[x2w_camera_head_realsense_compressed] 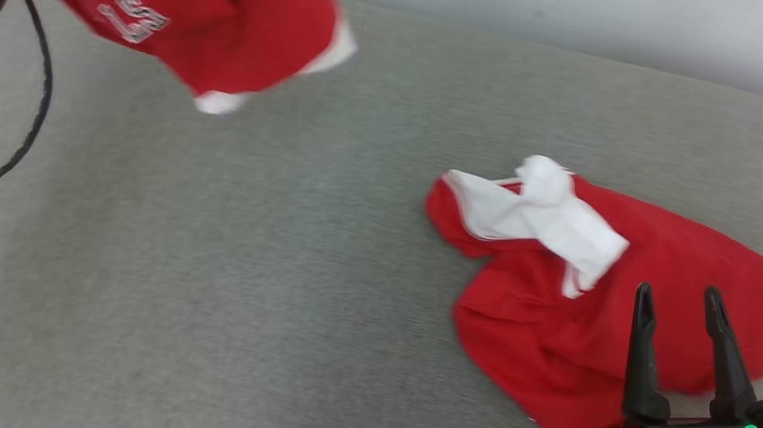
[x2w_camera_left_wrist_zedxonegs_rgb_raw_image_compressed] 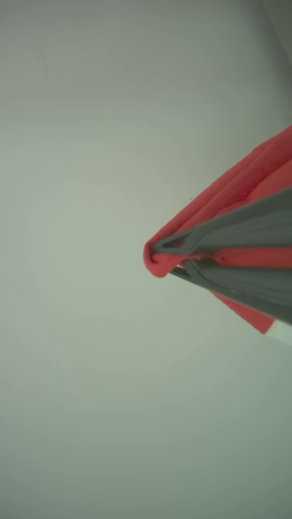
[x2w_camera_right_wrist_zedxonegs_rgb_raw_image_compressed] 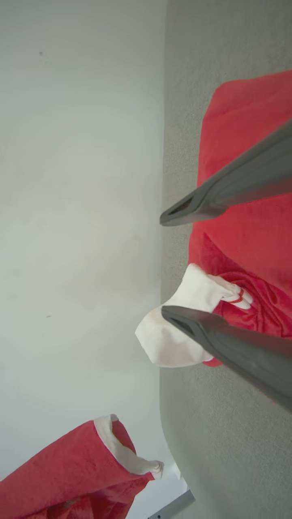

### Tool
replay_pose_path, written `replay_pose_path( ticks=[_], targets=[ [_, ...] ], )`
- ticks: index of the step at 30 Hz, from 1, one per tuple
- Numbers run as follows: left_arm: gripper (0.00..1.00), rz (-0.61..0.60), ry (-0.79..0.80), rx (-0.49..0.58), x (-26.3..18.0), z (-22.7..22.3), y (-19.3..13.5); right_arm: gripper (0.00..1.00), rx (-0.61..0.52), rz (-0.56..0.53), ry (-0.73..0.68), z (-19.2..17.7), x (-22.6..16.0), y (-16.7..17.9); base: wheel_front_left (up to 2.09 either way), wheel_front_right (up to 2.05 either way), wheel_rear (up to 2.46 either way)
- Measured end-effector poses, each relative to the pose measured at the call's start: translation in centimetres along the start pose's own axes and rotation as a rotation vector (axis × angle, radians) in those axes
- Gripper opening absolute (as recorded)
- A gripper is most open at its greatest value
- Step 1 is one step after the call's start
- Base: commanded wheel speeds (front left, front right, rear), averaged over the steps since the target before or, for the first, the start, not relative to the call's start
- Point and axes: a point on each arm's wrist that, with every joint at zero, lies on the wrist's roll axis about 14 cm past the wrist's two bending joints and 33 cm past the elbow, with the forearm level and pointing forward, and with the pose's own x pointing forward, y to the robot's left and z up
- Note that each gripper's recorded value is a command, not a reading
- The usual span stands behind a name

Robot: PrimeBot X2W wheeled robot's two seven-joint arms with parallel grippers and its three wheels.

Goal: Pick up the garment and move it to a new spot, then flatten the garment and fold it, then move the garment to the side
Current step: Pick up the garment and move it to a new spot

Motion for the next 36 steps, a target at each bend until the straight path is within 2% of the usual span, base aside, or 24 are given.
replay_pose_path(
  ticks=[11,16,22,29,36],
  targets=[
    [0.0,0.23,0.111,0.108,-6.2,-2.4,10.0,1.0,0.012,0.156,0.015,-1.3,3.3,4.1,0.0,0.0,0.0],
    [0.0,0.28,0.188,0.092,-7.9,-5.9,11.3,1.0,0.002,0.157,0.033,-2.0,3.6,3.7,0.0,0.0,0.0],
    [0.0,0.339,0.349,0.012,-11.8,-13.2,11.1,1.0,-0.028,0.119,0.018,-1.0,3.3,2.0,0.0,0.0,0.0],
    [0.0,0.416,0.602,-0.134,-18.9,-23.2,8.2,1.0,-0.077,0.055,0.034,-0.6,2.5,-0.7,0.0,0.0,0.0],
    [0.0,0.463,0.744,-0.227,-23.5,-27.8,5.5,1.0,-0.085,0.031,0.054,-1.0,2.1,-1.6,0.0,0.0,0.0]
  ],
)
